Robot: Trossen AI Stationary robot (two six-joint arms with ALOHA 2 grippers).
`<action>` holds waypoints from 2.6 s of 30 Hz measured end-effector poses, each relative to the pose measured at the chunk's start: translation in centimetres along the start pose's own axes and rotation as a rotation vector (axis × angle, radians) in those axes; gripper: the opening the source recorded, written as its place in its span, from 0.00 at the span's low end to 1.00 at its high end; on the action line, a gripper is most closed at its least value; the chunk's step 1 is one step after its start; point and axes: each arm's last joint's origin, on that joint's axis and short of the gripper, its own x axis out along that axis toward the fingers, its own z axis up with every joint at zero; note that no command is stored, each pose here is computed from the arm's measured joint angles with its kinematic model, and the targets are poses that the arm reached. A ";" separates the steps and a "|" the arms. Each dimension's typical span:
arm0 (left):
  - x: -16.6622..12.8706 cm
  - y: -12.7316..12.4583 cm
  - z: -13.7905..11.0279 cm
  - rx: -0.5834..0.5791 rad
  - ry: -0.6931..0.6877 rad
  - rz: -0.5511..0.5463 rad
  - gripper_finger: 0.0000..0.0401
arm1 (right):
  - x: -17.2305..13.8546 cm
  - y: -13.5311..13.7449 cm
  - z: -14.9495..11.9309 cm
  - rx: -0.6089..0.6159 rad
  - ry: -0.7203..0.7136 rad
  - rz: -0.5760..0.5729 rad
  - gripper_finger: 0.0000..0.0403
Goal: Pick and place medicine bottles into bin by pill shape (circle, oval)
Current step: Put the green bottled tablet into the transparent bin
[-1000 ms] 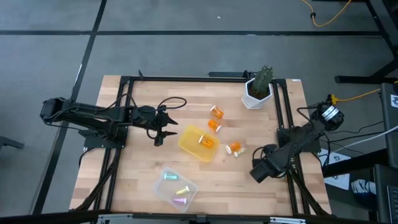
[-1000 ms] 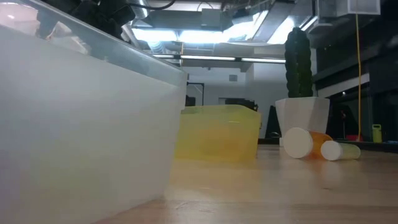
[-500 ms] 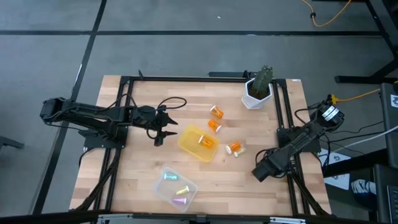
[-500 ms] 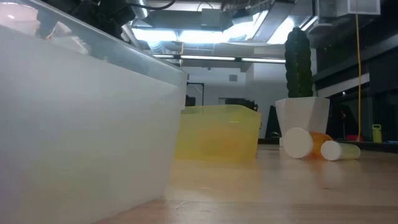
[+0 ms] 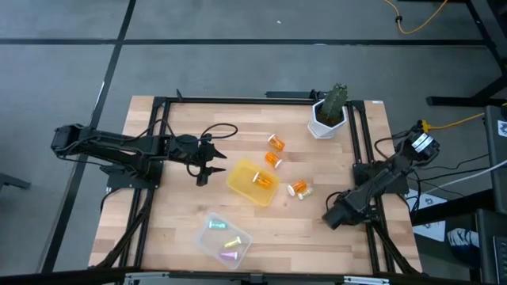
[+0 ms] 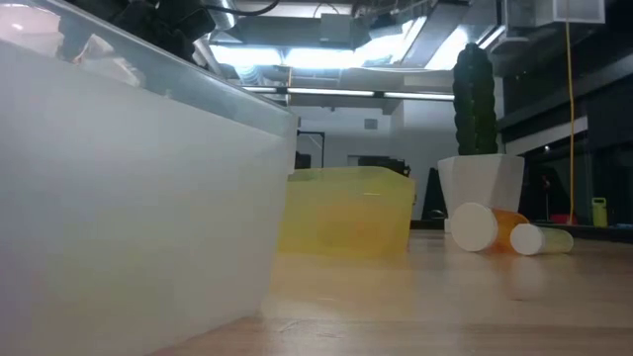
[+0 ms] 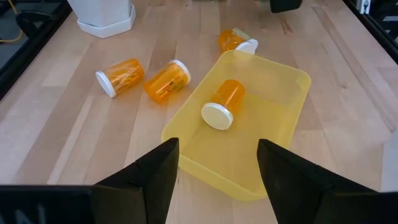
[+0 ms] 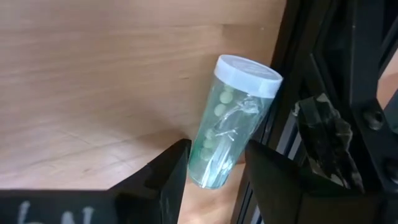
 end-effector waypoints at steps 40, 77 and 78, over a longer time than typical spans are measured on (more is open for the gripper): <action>0.0 0.0 0.0 0.000 0.000 0.000 0.53 | -0.9 0.8 -0.9 -0.206 -0.019 0.094 0.26; 0.0 0.0 0.0 0.000 0.000 0.000 0.53 | -14.0 7.8 -9.0 -0.923 -1.100 1.131 0.25; 0.0 0.0 0.0 0.000 0.000 0.000 0.53 | -14.3 8.3 -9.2 -0.974 -1.122 1.156 0.25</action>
